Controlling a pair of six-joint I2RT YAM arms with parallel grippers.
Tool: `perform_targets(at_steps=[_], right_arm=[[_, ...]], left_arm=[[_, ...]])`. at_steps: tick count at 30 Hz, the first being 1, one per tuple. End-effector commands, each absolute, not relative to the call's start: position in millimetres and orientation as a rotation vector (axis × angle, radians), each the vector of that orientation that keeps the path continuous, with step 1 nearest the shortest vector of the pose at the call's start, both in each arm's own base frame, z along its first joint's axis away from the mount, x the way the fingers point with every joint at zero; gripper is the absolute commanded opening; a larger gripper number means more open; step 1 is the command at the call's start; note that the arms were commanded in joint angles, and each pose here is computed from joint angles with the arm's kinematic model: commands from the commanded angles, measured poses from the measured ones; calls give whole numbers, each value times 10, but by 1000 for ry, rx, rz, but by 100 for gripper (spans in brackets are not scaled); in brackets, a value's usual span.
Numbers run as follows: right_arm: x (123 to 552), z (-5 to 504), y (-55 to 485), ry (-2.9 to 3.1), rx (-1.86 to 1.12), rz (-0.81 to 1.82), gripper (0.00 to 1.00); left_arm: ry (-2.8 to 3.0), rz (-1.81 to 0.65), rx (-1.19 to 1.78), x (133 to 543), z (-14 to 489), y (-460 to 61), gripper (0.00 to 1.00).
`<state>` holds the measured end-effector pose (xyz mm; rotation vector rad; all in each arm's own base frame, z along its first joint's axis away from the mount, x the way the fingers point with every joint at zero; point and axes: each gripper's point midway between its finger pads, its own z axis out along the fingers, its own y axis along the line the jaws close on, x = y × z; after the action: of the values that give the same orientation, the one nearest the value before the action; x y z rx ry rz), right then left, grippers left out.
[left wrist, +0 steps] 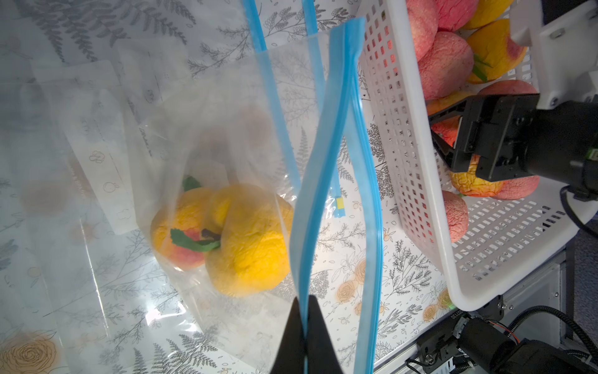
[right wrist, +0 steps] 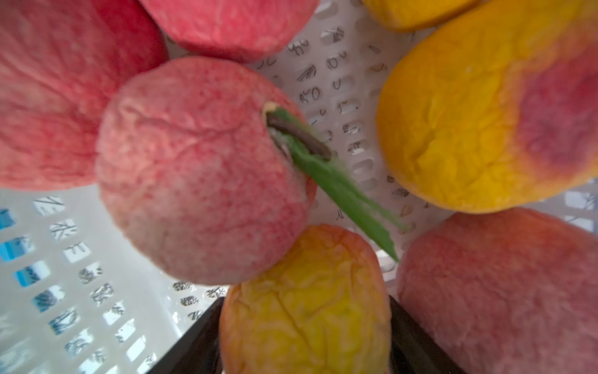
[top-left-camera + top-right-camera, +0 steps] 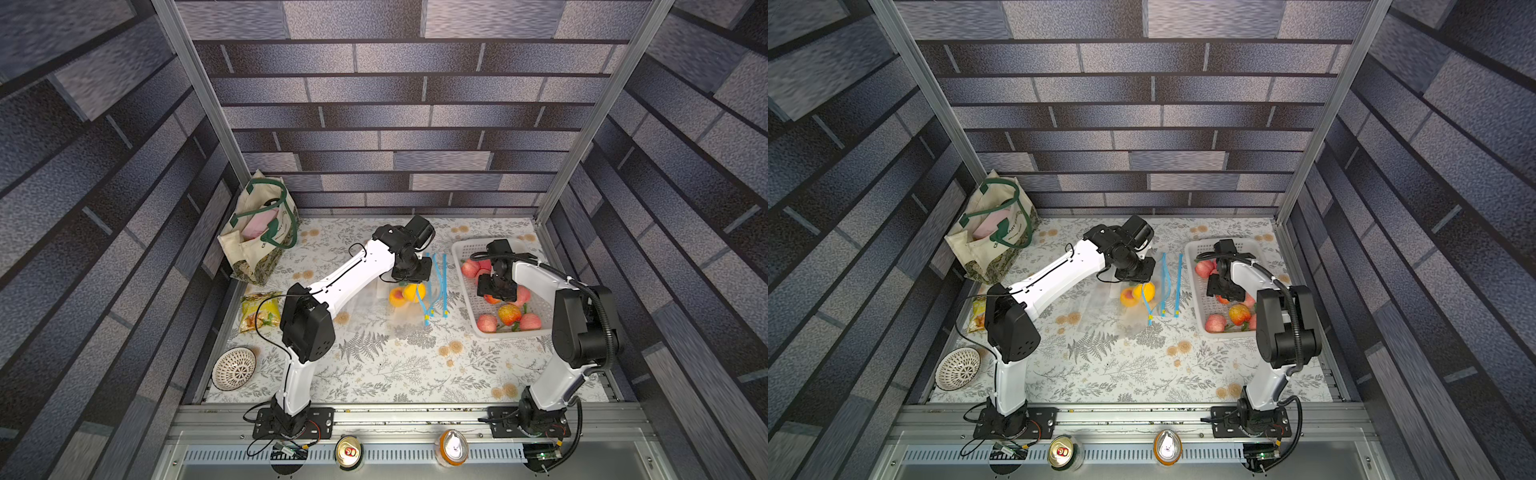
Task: Place the peach in a zip-top bag and seal the zipper
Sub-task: Pick up the peach from the basket.
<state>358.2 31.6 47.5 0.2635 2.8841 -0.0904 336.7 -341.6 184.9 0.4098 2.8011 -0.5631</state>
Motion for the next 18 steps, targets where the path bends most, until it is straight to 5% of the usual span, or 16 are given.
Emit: perform_targets(at_steps=[1,8,18], right_arm=[[3573,611,286,2869,257,-87,69],[3350,1033,379,2832,243,28,68],[3168,2022,1525,2541,112,731,67]], left_arm=[[2790,-545,432,3371,1917,-3394,0],[2781,-558,420,3419,1958,-3370,0],[2778,-557,427,3452,1972,-3416,0]])
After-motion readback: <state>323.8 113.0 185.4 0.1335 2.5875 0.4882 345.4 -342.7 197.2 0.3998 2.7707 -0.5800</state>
